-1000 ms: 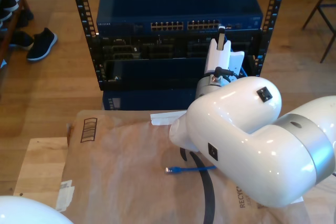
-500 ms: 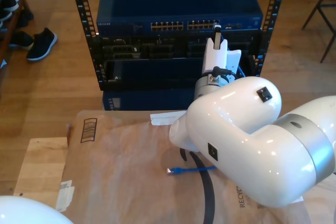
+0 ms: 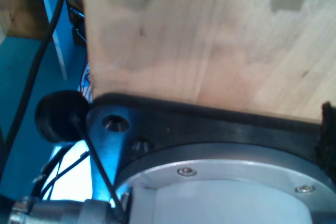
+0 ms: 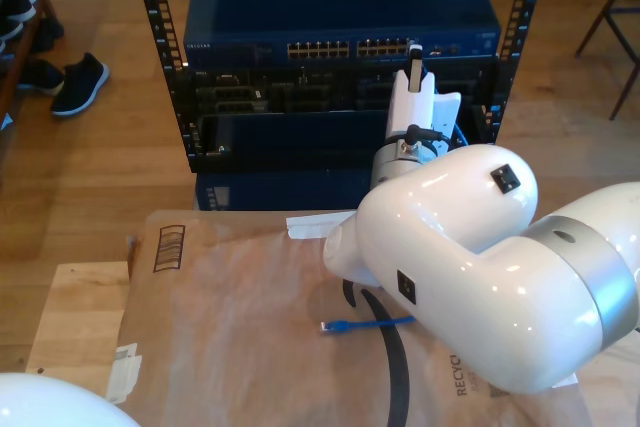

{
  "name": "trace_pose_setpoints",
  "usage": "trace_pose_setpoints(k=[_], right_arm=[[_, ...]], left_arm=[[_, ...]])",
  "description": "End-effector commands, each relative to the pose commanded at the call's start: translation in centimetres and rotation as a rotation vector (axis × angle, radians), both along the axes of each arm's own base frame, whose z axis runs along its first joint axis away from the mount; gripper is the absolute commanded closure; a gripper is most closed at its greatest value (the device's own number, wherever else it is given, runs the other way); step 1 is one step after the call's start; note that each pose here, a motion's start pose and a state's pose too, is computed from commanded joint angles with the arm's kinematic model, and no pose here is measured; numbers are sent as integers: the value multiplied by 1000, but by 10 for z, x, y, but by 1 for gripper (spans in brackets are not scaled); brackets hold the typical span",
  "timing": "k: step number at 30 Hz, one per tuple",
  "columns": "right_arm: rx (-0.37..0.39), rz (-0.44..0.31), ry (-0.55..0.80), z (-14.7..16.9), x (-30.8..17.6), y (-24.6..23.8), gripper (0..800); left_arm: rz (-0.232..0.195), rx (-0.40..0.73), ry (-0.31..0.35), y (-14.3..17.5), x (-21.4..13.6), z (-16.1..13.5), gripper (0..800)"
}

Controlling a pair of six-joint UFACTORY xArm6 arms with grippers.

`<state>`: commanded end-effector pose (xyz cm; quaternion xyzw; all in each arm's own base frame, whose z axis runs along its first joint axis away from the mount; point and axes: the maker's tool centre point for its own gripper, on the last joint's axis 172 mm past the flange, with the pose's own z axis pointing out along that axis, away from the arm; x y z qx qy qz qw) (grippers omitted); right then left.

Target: Grab the cable and plug it in

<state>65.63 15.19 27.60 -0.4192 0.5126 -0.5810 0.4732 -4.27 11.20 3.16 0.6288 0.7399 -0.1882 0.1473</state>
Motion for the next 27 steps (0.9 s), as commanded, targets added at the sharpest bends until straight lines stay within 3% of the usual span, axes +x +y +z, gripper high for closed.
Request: trace_pose_setpoints(k=[27], right_arm=[[0, -3, 3, -2, 1, -3, 800]], left_arm=[[-2, 0, 0, 0, 0, 0, 0]])
